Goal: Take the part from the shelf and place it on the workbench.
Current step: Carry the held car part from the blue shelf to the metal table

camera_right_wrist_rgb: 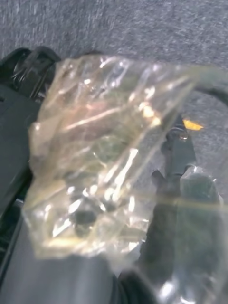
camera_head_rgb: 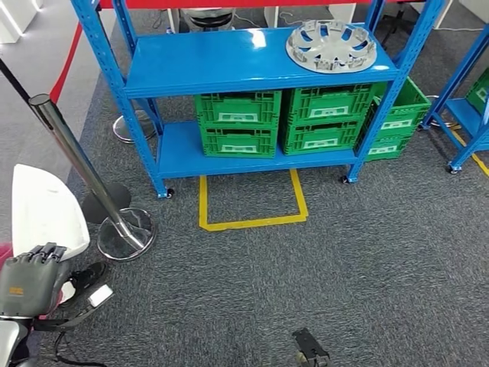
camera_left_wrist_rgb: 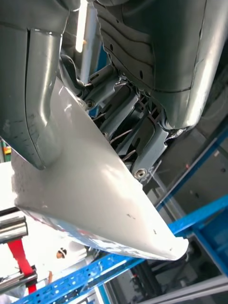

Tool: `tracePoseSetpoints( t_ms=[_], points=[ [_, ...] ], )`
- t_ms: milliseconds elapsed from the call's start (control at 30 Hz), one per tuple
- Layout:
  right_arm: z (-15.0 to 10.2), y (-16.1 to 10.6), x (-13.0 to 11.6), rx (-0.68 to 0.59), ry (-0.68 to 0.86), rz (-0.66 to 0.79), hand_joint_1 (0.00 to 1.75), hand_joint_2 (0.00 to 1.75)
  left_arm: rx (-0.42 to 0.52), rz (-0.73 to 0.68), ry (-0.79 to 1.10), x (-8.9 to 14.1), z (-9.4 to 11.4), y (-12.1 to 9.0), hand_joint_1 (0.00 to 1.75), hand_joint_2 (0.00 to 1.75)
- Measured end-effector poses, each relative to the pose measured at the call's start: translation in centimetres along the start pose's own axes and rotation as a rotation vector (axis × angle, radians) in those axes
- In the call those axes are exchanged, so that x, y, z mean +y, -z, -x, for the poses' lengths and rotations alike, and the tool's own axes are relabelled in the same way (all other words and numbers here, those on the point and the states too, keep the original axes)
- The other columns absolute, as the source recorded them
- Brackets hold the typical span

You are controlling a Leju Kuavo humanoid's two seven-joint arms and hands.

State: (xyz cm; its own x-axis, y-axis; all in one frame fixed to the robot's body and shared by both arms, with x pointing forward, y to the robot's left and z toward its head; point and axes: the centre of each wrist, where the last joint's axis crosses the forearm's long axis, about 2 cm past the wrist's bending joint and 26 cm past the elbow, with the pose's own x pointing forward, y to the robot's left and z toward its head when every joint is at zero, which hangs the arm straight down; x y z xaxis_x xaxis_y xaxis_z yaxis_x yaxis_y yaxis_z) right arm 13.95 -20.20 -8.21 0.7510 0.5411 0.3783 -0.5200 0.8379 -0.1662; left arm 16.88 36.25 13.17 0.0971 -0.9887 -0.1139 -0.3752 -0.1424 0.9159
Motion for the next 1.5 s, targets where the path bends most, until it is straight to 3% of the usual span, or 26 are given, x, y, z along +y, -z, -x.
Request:
tracePoseSetpoints(
  t_ms=[1500],
  points=[
    [0.07,-0.03,0.12,-0.004,-0.049,0.009,0.00,0.00,0.044,0.016,-0.051,0.08,0.49,-0.12,1.75,1.75]
  ],
)
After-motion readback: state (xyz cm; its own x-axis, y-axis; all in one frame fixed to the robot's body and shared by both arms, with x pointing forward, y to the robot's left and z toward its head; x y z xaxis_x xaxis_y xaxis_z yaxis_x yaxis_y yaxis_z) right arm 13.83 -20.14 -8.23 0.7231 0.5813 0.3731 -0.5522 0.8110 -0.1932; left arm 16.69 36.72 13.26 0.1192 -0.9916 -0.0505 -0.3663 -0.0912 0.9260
